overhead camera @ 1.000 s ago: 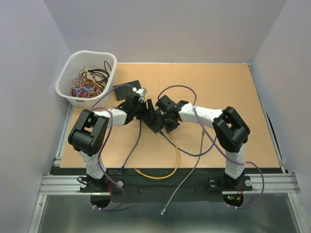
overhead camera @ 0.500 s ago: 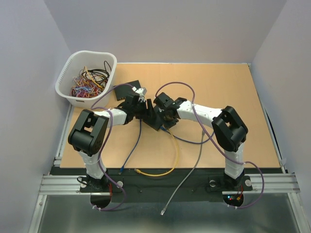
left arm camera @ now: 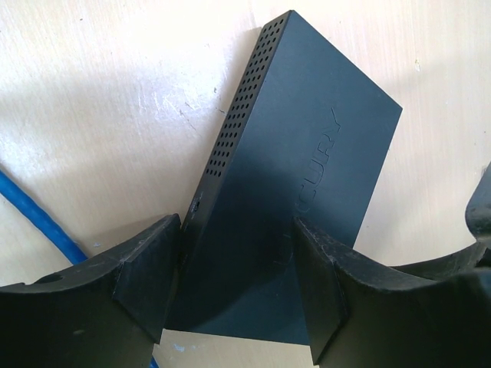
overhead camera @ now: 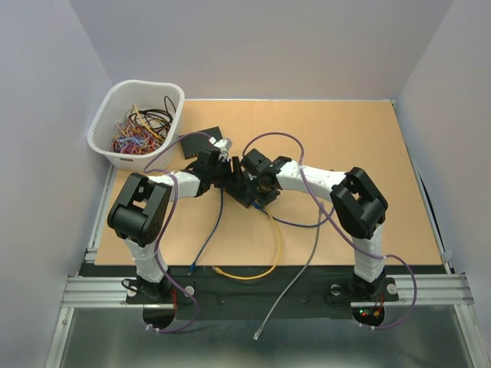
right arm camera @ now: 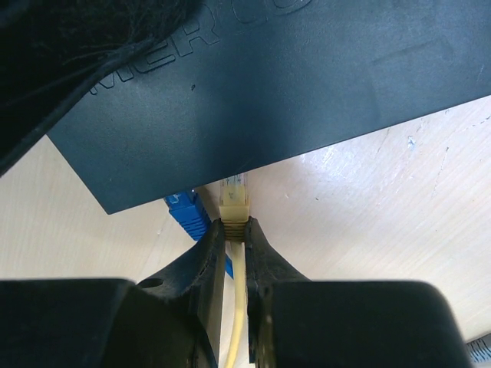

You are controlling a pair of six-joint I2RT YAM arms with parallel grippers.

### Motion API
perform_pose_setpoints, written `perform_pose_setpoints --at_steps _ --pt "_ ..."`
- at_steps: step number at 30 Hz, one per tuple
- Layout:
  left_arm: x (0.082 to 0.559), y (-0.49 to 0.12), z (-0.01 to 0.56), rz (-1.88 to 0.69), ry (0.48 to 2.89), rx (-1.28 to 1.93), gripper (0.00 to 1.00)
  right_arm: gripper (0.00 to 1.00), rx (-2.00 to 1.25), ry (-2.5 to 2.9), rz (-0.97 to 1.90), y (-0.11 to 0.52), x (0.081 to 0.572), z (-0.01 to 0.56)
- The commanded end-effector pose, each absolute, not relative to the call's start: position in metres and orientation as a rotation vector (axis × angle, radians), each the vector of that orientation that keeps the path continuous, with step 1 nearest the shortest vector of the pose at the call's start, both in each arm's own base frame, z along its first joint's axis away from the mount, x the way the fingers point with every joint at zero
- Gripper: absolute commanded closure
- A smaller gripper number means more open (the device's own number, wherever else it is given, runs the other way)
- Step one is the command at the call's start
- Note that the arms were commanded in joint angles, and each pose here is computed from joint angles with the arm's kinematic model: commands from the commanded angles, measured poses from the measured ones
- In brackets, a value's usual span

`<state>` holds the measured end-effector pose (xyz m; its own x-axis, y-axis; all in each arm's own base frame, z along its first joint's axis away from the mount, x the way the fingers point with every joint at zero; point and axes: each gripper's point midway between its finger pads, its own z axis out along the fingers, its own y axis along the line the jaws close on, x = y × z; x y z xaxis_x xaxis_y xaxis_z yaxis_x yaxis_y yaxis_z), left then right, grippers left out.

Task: Insert the plug into the switch port

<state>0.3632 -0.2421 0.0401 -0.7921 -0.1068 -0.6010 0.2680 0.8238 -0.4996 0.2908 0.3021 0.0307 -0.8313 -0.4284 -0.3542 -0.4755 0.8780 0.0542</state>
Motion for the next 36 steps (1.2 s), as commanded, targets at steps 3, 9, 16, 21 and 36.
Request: perform_pose_setpoints --at_steps 3,9,16,21,36 --pt "0.349 -0.257 0.048 -0.859 2.345 0.218 0.31 1.0 -0.691 2.538 0.269 0.333 0.32 0.066" --pt "0.346 -0.268 0.046 -0.888 2.322 0.3 0.32 0.99 -0.73 2.42 0.285 0.337 0.332 0.089" --pt "0.34 -0.286 0.045 -0.923 2.3 0.42 0.33 1.0 -0.776 2.325 0.332 0.34 0.332 0.1" --pt "0.333 -0.294 0.038 -0.925 2.3 0.495 0.34 1.0 -0.812 2.241 0.423 0.343 0.322 0.105" --pt "0.32 -0.304 0.025 -0.954 2.316 0.585 0.36 1.0 -0.704 2.165 0.389 0.327 0.326 0.085"
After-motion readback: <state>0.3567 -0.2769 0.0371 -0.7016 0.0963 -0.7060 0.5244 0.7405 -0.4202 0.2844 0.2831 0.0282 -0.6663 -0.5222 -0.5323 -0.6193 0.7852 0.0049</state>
